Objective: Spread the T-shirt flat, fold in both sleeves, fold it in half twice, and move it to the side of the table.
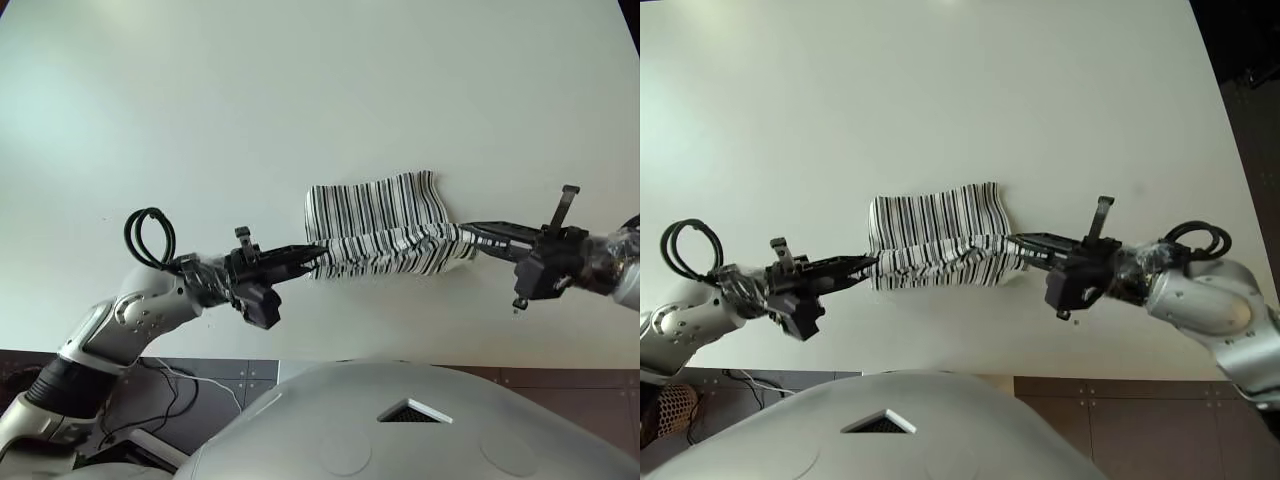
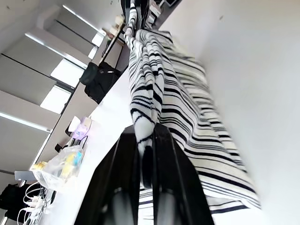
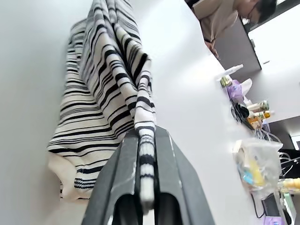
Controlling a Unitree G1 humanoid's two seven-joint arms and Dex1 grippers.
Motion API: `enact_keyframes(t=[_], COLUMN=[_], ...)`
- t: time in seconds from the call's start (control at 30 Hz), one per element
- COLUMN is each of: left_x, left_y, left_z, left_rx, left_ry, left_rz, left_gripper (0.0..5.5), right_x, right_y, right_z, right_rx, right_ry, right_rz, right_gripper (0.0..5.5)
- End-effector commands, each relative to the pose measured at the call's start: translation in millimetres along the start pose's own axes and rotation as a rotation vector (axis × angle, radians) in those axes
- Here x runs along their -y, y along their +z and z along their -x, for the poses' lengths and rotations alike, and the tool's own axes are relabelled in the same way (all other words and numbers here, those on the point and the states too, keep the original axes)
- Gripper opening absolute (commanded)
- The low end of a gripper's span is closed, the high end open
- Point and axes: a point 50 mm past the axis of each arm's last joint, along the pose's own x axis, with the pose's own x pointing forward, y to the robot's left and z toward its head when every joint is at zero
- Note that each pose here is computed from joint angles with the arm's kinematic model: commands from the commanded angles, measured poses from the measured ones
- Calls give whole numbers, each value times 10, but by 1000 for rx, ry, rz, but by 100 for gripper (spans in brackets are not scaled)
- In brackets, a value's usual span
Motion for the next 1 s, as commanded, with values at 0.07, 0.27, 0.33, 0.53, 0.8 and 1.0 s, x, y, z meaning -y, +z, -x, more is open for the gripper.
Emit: enact_keyframes(t=[0.07, 0.27, 0.33, 0.53, 0.8, 1.0], left_x=[-174, -332, -398, -439, -234, -429], left_y=[-445, -661, -705, -736, -986, -1059], left_z=[-180, -377, -388, -313, -473, -650], left_rx=[-126, -162, -174, -216, -391, -407], left_ry=[-44, 9, 59, 91, -31, 151], left_rz=[124, 246, 275, 382, 452, 417], left_gripper=[12, 12, 12, 12, 63, 153], right_x=[184, 496, 564, 527, 568, 591], right_y=[-353, -488, -540, -815, -953, -1089], right_z=[-229, -609, -684, -795, -1028, -1065], right_rx=[-59, -31, -40, -132, -147, -156], right_ry=[31, 12, 7, 83, 69, -87], right_rz=[-145, -98, -85, -68, -69, -186], right_gripper=[10, 10, 10, 10, 55, 135])
